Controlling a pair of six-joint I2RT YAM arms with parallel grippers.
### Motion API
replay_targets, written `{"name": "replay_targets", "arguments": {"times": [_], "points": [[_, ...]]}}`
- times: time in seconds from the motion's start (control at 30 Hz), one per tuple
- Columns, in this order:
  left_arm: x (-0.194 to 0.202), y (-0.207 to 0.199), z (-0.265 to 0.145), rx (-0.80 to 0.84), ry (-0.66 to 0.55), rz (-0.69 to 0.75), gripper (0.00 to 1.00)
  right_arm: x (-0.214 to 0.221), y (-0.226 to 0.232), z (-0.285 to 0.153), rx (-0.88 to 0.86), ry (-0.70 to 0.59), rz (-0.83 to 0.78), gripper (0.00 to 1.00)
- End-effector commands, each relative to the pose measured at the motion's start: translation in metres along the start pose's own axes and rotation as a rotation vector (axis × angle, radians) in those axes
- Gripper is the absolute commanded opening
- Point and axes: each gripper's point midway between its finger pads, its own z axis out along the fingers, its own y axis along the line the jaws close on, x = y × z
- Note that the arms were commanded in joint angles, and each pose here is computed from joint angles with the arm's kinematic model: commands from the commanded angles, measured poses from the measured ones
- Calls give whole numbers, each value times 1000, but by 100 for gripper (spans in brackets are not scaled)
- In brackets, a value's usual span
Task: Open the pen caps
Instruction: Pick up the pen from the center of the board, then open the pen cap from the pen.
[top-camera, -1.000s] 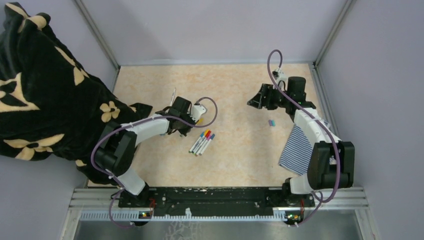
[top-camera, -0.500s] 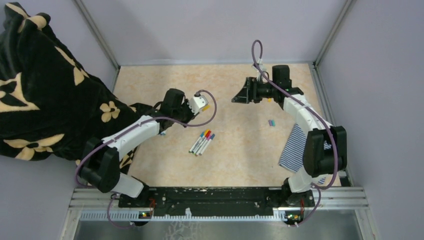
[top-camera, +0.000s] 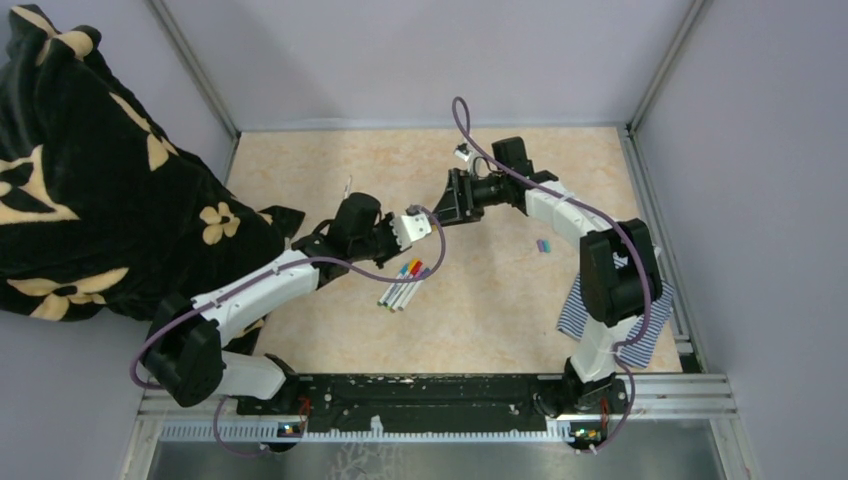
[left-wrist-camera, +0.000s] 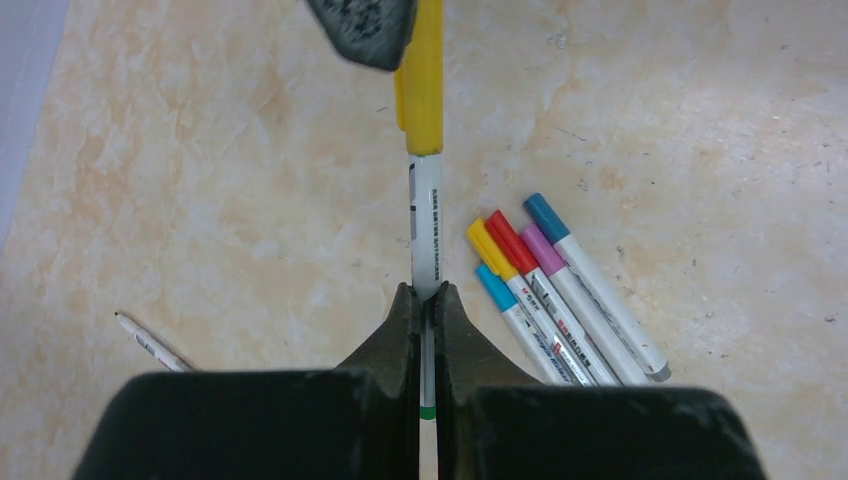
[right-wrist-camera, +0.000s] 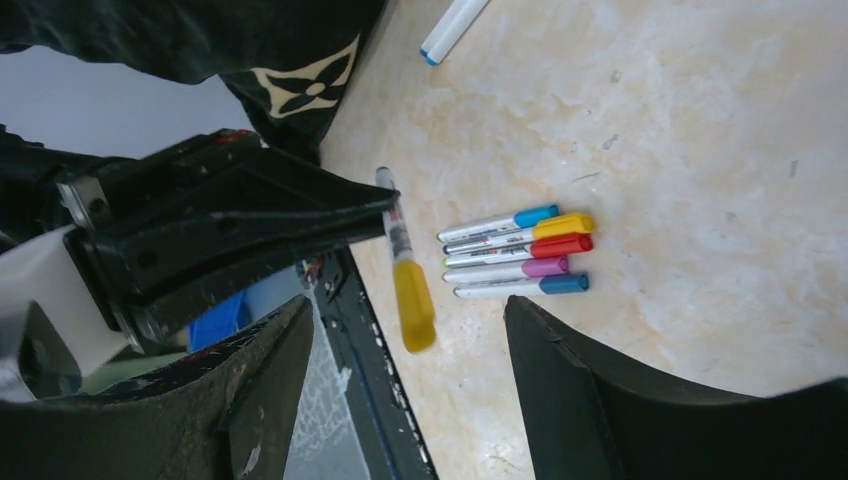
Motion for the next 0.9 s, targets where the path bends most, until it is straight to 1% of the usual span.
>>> {"name": "replay_targets", "arguments": {"times": [0.0,0.07,0.2,0.43,0.7,0.87], "points": [[-7,-7,1,-6,-19,55,0,-7,31,10,-87,6,-55,69],[-7,-8,2,-3,-18,54,0,0,33,15,-95,20,-56,64],[-7,-9,3,-5,-19,51,0,9,29,18,-99,36,-47,59],[-5,-7,2,-23,-24,48,0,14,21,19,-73,40,-47,55],[-4,-8,1,-27,-28,45,0,17,14,23,-65,49,-31,43],[-5,-9,1,-27,-34,42,0,19,7,26,-52,57,-16,34]]}}
